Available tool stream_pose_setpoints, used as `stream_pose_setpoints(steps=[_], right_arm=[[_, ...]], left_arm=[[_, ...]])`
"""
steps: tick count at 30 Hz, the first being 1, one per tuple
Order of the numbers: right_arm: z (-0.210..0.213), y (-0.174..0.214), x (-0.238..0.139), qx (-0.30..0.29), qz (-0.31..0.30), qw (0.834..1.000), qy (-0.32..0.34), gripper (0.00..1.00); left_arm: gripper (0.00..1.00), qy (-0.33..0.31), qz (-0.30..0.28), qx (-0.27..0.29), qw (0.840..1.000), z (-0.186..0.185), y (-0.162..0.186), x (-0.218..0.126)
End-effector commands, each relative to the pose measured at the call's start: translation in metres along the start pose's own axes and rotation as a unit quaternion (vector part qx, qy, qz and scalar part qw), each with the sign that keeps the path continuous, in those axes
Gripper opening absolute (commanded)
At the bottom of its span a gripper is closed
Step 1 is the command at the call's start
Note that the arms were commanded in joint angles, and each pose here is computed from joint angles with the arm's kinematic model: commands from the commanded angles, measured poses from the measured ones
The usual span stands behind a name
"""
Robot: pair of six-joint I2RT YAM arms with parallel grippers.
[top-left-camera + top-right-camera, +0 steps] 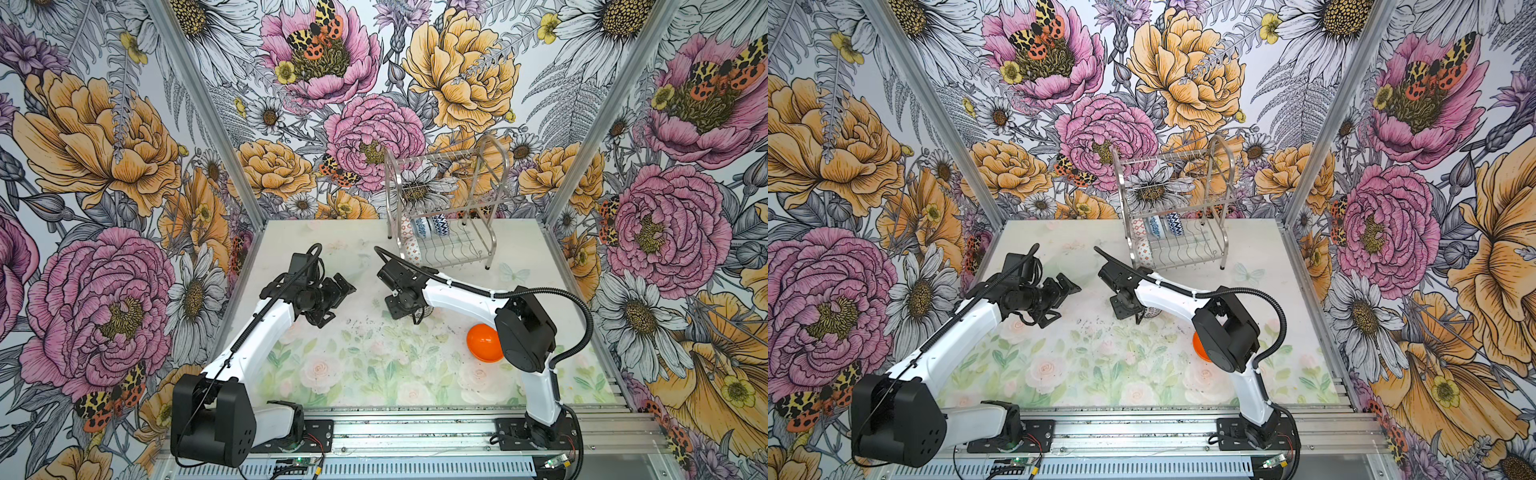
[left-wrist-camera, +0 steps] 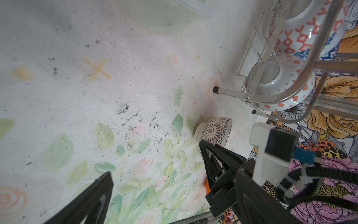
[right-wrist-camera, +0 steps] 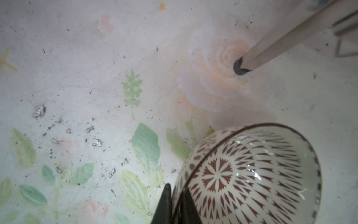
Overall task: Load the bowls into the dish rack
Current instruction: 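Carry the red-patterned bowl with the right gripper to the rack beside the green bowl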
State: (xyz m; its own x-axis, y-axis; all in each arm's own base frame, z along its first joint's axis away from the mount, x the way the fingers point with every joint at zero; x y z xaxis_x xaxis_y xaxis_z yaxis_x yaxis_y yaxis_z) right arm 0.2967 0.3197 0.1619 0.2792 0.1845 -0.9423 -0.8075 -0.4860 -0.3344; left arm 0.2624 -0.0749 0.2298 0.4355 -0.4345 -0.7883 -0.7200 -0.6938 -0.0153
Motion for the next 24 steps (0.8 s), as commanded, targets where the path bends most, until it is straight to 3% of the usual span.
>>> stream_pose_setpoints(steps=[1,11,18,24], right_arm=[[0.011,-0.013,-0.03,-0.014,-0.031,0.997,-0.066,0.0],[0.003,-0.006,-0.1,-0.019,-0.063,0.971,-0.23,0.0],[-0.064,-0.006,-0.142,0.051,-0.113,0.951,-0.284,0.0],[-0.113,-0.015,-0.14,0.104,-0.139,0.935,-0.31,0.0]], left_arm=[[0.99,0.004,-0.007,0.02,1.0,-0.014,0.001,0.0],[0.99,0.002,-0.014,0.039,0.999,-0.042,0.021,0.006],[0.98,0.018,-0.027,0.04,0.999,-0.061,0.022,0.001],[0.99,0.035,-0.02,0.078,0.996,-0.09,0.013,0.006]])
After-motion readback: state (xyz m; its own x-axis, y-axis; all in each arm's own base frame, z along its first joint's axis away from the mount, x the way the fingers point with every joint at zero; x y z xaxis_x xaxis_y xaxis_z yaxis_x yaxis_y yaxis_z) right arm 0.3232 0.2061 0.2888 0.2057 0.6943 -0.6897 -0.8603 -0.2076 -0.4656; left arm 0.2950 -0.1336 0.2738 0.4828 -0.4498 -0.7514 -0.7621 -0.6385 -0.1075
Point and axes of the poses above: each gripper's point midway between its finger pads, its own x axis out along the fingers, its own z axis along the line the jaws close on, y = z × x, the point moved 10 cm from there along -x, back along the fingers, and after that the axes turned 5 degrees about -x, right-handed, at the moved point
